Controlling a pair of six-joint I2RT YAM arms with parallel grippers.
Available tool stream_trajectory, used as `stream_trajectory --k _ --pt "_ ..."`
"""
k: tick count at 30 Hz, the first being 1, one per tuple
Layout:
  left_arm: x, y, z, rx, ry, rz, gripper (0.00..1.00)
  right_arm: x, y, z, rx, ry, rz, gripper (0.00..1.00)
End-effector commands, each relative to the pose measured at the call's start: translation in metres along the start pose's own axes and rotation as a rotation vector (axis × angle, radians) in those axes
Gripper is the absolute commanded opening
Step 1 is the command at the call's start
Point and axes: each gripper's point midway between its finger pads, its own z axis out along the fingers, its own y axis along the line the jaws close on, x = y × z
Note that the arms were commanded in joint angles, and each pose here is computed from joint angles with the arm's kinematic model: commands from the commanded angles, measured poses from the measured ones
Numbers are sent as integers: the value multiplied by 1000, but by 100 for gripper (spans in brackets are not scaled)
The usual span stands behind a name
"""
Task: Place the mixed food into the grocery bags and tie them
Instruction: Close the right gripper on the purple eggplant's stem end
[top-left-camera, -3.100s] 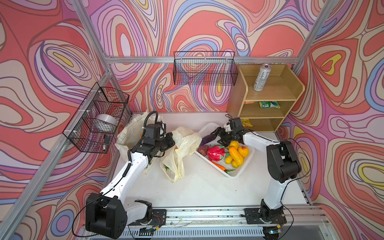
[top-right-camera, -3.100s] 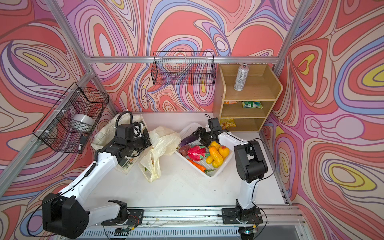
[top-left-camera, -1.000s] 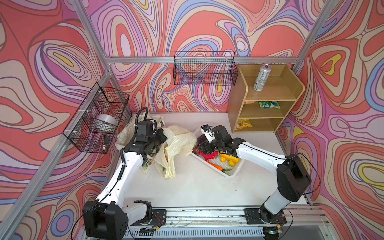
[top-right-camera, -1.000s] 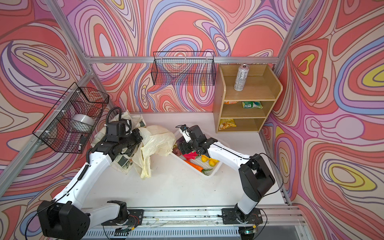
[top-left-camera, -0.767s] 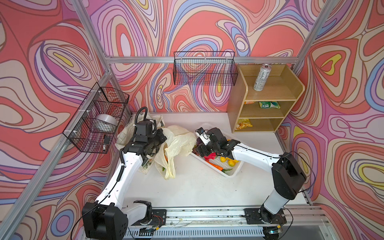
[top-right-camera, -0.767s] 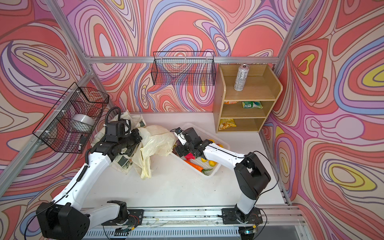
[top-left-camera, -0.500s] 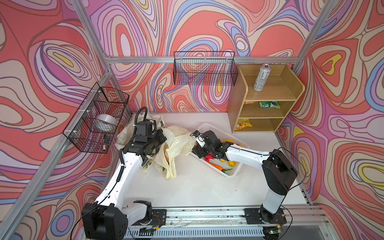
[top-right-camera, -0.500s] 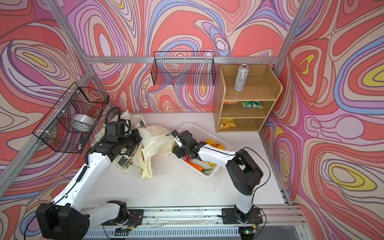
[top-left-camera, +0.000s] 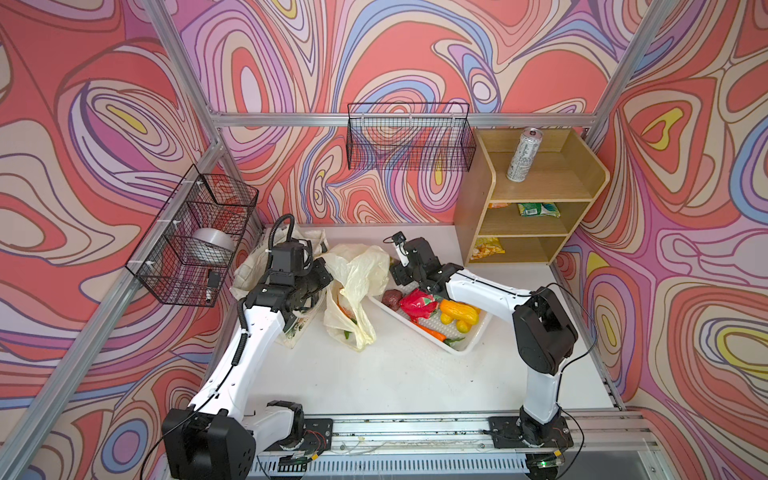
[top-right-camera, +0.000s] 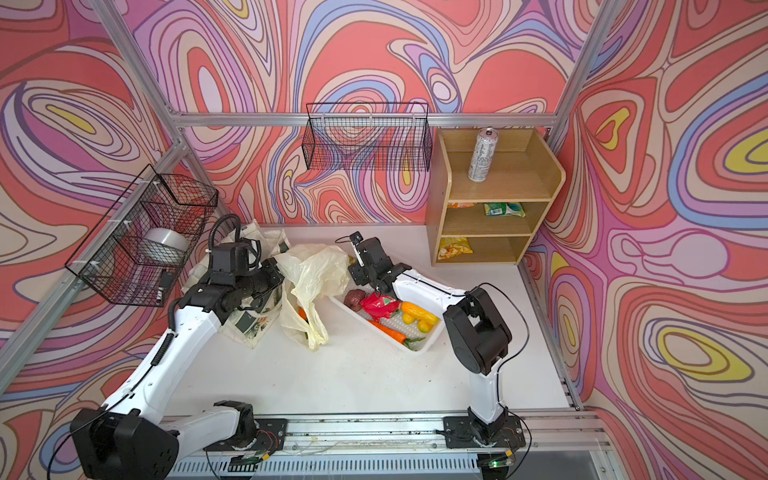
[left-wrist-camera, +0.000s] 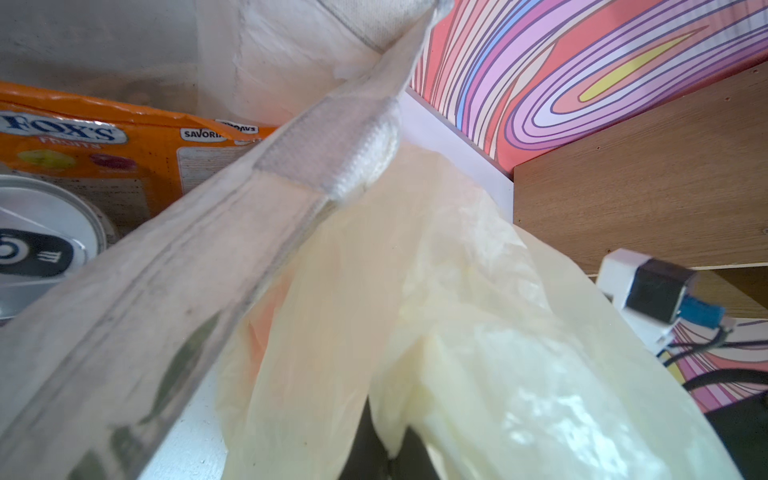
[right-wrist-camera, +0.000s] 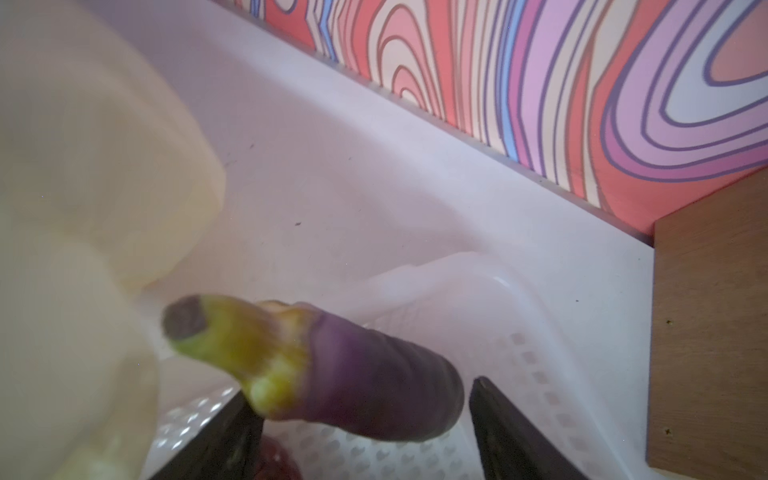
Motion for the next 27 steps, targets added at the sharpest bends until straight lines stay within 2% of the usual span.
stream_trajectory --k 1,10,17,21,23,27 --pt "-2 1 -4 5 -15 -1 0 14 -3 14 -25 66 56 79" --pt "-1 0 -4 13 -10 -2 0 19 -2 26 -105 78 155 78" --pt "1 0 -3 15 0 -4 0 0 3 28 -136 32 165 82" --pt "2 1 -2 17 2 -7 0 -4 6 36 -150 39 162 80" --pt "2 1 -2 16 3 -9 0 -4 8 39 -157 44 163 72" --pt "2 0 -4 20 2 -7 0 -4 9 37 -167 45 160 39"
